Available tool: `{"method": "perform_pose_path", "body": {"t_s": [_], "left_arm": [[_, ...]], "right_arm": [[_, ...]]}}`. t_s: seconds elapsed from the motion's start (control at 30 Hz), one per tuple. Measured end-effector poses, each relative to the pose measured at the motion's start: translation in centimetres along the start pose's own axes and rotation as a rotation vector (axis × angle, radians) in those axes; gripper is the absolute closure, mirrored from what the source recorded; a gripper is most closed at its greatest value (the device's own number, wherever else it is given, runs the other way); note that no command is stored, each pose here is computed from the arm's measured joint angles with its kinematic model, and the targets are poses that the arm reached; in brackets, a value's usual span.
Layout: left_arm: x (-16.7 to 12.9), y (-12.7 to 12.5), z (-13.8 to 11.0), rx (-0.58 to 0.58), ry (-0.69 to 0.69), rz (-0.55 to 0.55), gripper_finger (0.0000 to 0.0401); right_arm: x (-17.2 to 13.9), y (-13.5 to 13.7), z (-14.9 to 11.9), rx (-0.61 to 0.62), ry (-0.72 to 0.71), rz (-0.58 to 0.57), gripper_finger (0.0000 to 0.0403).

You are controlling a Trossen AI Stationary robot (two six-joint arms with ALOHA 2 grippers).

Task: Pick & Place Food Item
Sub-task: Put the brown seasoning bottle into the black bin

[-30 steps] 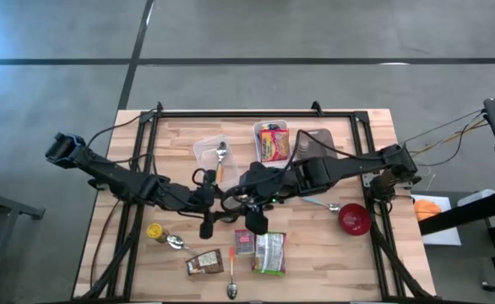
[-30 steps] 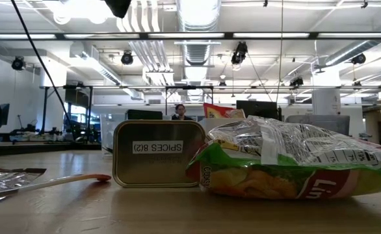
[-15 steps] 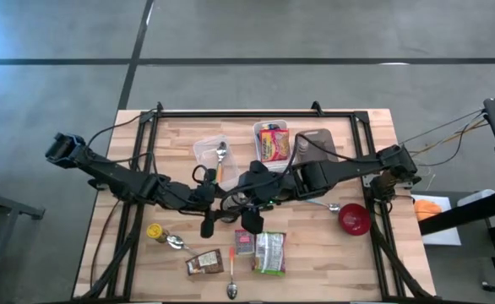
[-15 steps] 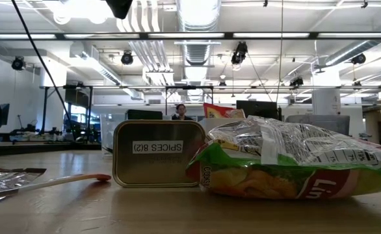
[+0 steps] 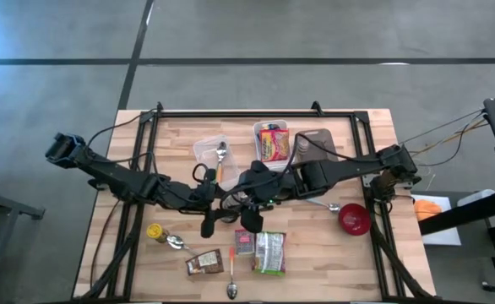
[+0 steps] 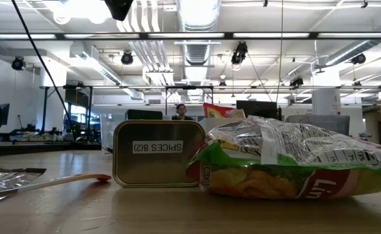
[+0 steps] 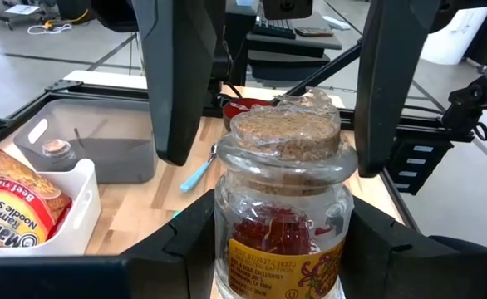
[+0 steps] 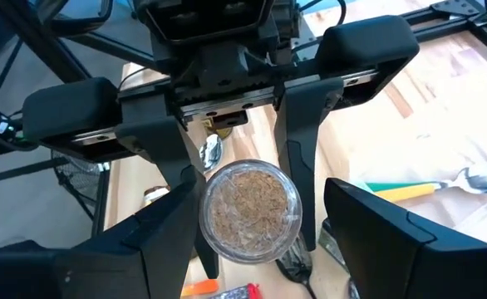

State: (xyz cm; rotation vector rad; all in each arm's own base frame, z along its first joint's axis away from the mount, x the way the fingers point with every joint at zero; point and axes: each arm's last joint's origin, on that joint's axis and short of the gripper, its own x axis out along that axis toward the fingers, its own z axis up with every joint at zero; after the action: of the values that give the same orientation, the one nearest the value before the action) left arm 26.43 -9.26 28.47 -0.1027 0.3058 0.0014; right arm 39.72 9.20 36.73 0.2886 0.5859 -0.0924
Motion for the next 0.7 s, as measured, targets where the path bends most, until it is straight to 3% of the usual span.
{"method": "perform_pose_path", "body": {"t_s": [0.7], "left_arm": [[0.0,0.0,-0.1,-0.038,0.014,0.003,0.0224]], "right_arm": [[0.9,-0.3,0.5,0.013,0.011,0.008,0.0149]]}}
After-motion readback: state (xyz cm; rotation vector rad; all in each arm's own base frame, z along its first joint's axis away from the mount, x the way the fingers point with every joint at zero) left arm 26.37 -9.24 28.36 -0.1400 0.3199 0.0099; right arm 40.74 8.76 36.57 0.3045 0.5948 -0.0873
